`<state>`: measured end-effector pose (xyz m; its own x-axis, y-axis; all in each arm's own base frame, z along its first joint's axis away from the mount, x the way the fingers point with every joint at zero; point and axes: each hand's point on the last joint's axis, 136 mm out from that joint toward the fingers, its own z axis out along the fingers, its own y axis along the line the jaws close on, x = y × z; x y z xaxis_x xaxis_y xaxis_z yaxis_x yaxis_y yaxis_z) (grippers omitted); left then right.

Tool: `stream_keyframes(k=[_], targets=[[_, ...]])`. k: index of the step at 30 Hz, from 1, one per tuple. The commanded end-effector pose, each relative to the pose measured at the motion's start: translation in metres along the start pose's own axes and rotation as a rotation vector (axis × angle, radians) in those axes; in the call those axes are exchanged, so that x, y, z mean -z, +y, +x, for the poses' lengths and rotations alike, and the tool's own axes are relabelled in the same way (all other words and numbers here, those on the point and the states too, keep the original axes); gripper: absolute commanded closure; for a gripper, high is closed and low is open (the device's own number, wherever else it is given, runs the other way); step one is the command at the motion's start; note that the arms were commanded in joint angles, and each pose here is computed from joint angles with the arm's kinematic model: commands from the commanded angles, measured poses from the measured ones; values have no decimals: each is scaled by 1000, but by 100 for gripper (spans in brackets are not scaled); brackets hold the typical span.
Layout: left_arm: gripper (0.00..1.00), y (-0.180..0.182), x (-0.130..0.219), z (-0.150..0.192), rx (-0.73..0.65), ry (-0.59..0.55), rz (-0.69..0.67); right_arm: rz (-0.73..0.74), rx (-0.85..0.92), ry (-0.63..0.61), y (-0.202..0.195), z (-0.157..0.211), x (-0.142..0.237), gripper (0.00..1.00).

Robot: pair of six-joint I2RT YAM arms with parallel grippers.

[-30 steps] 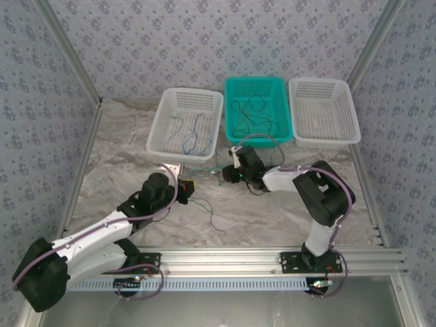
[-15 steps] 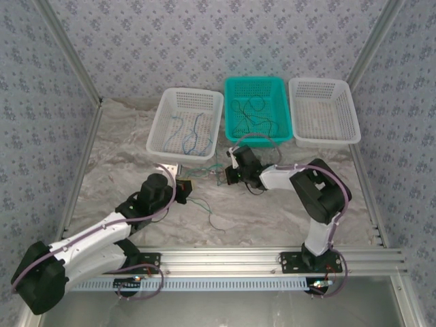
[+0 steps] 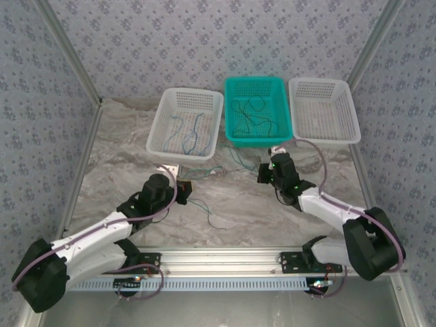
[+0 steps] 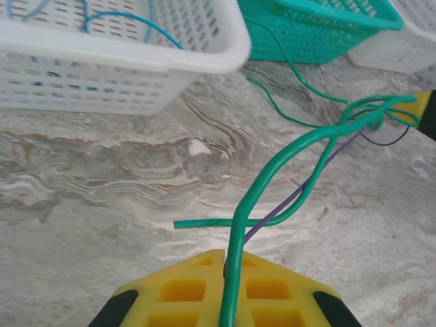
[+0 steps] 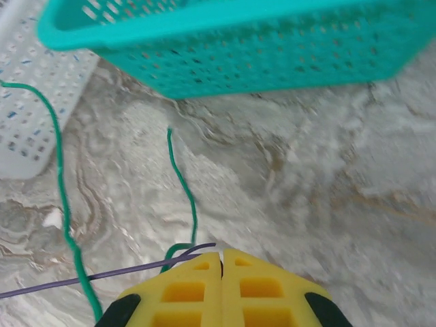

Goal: Untangle the cables

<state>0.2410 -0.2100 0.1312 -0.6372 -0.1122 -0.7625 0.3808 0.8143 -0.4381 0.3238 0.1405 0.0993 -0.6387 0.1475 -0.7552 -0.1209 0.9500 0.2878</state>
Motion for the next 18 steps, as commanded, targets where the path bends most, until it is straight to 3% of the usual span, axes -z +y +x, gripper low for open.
stream_keyframes(k=[1, 10, 18], targets=[[95, -2, -2, -3, 12, -14, 7, 104, -93, 31, -36, 18, 5, 100], [93, -3, -7, -2, 16, 0, 11, 193, -130, -21, -60, 13, 29, 100], [89, -4, -12, -1, 16, 8, 12, 410, -357, -77, -135, 14, 63, 100]])
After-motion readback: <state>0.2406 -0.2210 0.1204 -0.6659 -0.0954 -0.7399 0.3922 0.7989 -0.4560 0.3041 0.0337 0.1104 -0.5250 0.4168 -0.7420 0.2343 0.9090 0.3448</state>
